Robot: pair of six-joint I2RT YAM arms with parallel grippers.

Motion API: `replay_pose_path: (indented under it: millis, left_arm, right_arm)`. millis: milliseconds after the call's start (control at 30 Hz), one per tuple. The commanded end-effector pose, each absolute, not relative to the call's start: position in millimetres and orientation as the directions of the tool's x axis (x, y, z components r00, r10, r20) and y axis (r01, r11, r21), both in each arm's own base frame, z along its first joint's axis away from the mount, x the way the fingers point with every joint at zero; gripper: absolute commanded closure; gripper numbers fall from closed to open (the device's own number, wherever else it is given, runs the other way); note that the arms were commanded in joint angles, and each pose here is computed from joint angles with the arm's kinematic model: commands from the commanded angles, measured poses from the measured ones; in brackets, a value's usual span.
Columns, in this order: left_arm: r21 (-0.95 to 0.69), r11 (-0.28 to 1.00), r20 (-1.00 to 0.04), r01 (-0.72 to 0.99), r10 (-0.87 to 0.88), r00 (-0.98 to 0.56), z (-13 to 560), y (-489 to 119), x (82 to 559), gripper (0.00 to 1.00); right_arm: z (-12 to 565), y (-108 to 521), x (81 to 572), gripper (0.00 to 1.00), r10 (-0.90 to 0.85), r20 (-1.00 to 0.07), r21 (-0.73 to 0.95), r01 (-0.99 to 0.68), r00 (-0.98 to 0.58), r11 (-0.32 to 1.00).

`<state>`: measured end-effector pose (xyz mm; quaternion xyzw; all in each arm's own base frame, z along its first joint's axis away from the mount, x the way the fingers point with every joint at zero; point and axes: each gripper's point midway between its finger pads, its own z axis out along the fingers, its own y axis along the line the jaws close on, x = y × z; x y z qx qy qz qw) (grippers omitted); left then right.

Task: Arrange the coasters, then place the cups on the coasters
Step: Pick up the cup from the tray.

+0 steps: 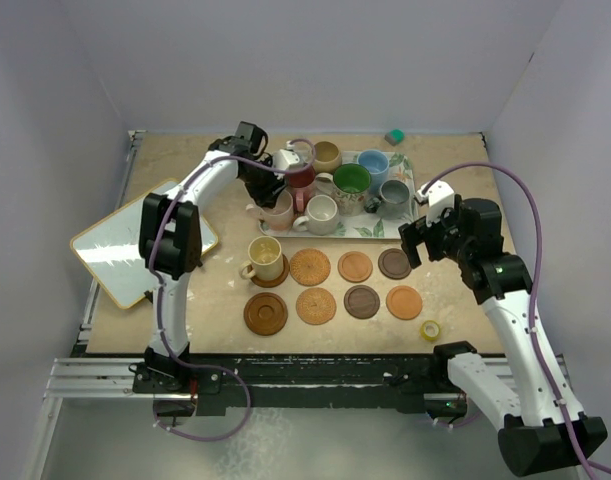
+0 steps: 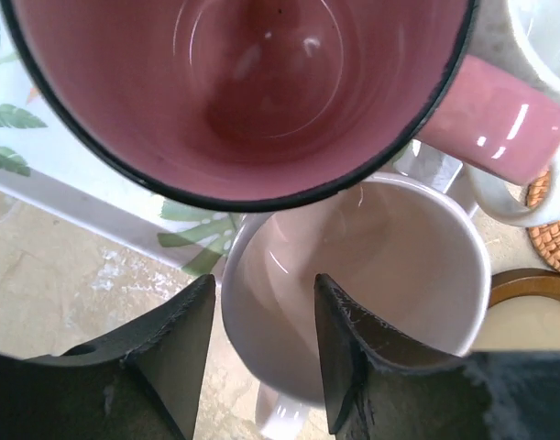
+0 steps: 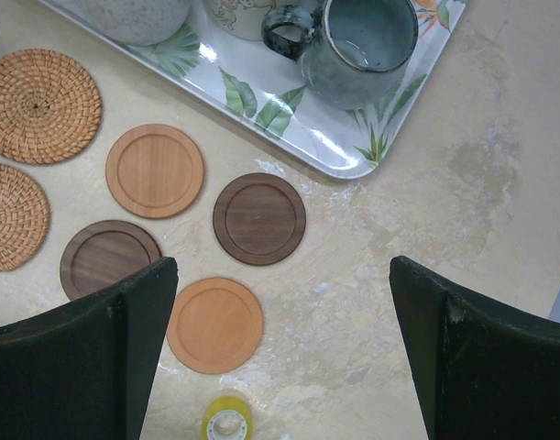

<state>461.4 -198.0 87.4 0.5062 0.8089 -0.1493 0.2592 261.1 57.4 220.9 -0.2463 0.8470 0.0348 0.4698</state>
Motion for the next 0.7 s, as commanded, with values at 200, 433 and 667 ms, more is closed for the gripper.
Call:
replay_pose_path:
  millis: [200, 433, 667]
  left_arm:
    - [0.020, 0.403, -0.622, 0.915, 0.722, -0.304, 95, -212, 470, 0.57]
    - [0.020, 0.400, -0.628, 0.916, 0.718, -0.300, 95, -214, 474, 0.62]
    - [0.009, 0.391, -0.641, 0.920, 0.709, -0.295, 95, -219, 477, 0.75]
  right_arm:
    - [222, 54, 268, 0.00, -0.392, -0.817, -0.195, -0.437, -0.424, 0.878]
    - [221, 55, 268, 0.00, -0.393, -0.815, -0.193, -0.440, -0.426, 0.877]
    - [221, 55, 268, 0.00, -0.394, -0.815, -0.192, -0.444, -0.425, 0.875]
